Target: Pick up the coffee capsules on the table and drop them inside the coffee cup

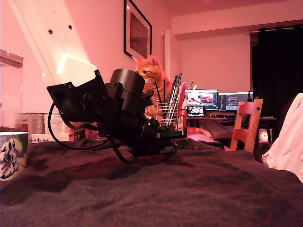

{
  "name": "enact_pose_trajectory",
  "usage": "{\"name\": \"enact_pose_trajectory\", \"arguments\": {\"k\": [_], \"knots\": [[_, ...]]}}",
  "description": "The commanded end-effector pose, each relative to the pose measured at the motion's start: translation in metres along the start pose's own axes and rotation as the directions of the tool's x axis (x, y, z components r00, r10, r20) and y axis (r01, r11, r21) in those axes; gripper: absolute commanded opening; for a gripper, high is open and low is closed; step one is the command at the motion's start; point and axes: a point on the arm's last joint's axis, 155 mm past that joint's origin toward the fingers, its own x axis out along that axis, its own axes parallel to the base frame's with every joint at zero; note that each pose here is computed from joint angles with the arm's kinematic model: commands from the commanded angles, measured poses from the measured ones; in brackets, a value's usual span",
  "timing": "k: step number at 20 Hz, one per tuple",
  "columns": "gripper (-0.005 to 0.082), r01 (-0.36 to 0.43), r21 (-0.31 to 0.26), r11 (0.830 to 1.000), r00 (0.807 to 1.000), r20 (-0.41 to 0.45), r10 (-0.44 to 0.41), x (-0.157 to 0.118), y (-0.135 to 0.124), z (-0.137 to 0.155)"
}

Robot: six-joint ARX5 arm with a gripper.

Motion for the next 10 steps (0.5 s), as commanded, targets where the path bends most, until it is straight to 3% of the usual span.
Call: {"name": "enact_pose_trajectory", "arguments": {"k": [1,6,10], "knots": [[0.0241,-0.003,-0.001,1.0,1.0,-0.008,0.003,0.006,0.003,-0.009],[0.021,0.004,0.024,1.0,1.0,0.008,-0.004,0.005,0.001,-0.005],[0.021,0.06,0.037,0.998,0.998,0.0,-0.06,0.003,-0.01,-0.002]]}}
